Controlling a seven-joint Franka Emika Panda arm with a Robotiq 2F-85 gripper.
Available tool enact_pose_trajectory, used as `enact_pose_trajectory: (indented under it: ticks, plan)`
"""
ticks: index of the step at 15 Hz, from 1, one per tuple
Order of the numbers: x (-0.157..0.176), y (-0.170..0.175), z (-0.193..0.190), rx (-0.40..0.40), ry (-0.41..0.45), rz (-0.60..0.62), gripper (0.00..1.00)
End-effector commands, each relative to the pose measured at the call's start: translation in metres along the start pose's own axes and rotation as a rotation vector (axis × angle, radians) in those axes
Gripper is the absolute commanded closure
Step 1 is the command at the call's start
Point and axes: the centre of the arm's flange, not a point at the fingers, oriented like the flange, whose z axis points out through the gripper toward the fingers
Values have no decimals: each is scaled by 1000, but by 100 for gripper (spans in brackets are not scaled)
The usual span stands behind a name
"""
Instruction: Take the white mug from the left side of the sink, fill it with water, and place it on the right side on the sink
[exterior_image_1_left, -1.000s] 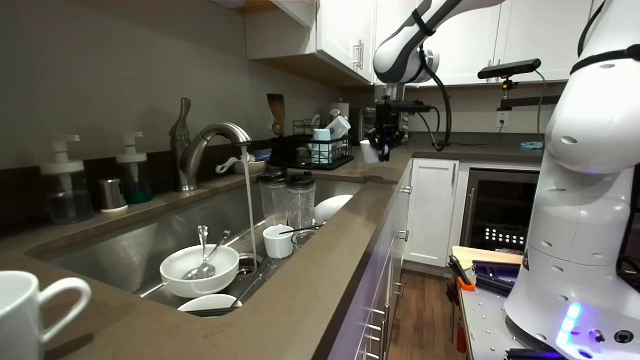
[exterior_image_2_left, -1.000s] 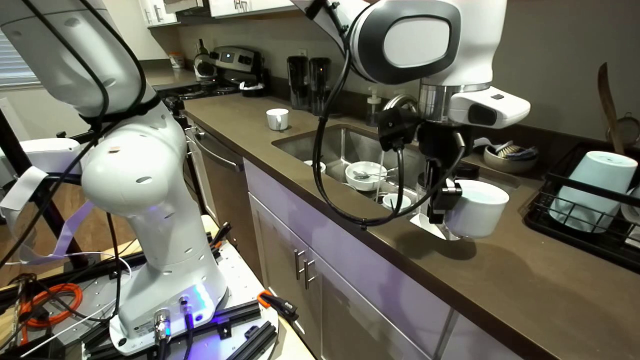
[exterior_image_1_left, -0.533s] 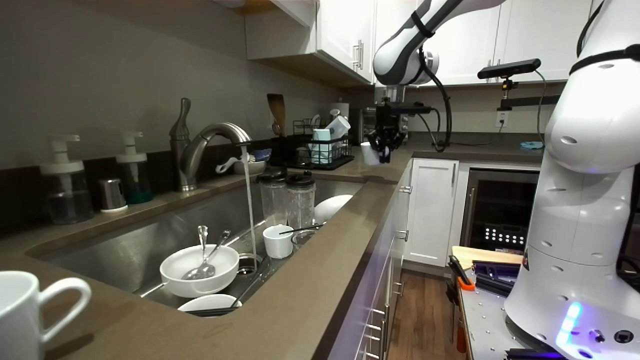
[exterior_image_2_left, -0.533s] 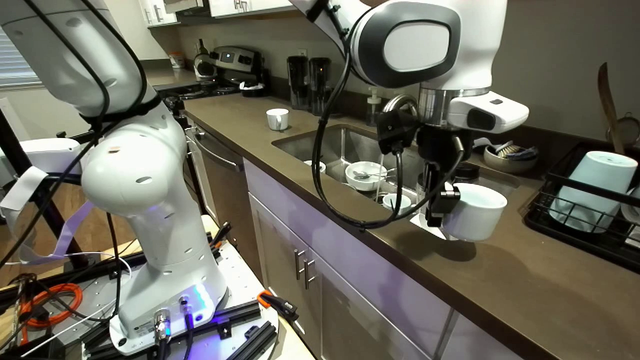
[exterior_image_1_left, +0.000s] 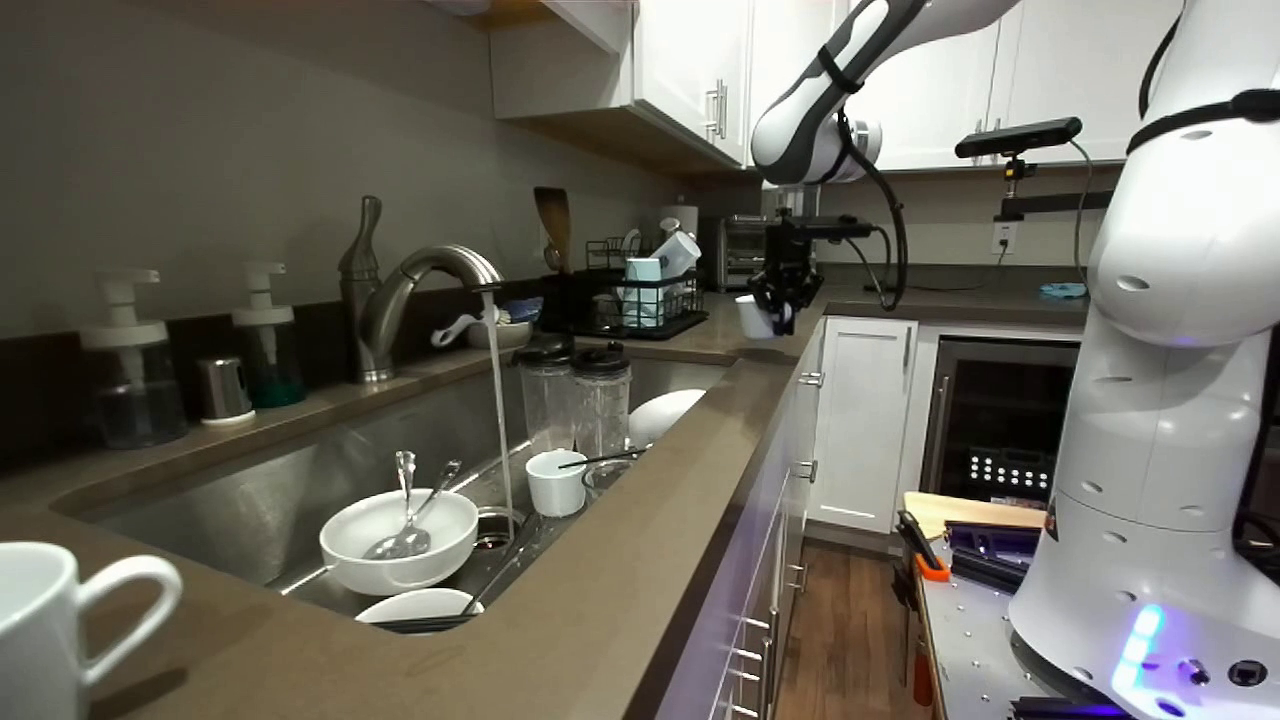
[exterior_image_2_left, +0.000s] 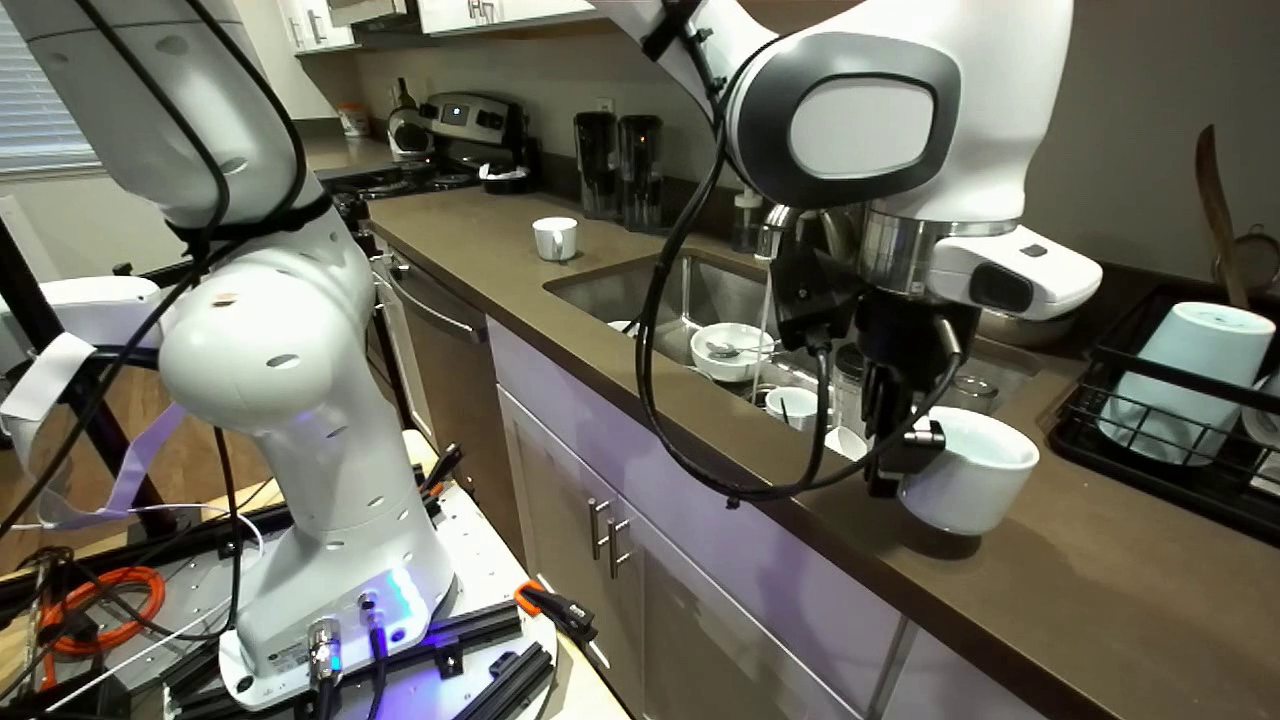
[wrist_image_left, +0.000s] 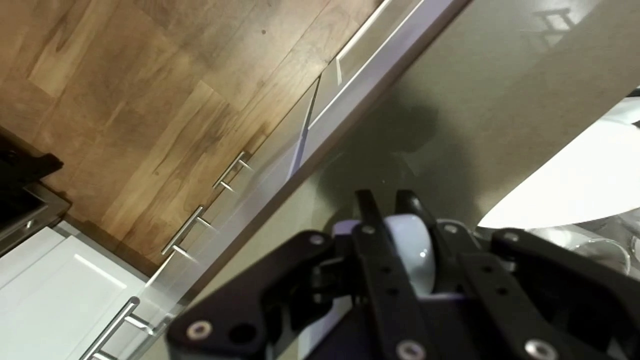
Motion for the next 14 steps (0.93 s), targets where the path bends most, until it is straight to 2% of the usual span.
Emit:
enact_pose_trajectory:
  ticks: [1,6,14]
  plan:
    - [32,11,-11,25,-8,-34,93]
    - [62,7,-18,31,-46,-62,93]
    - [100,-12,-3,-28,-86,-73,93]
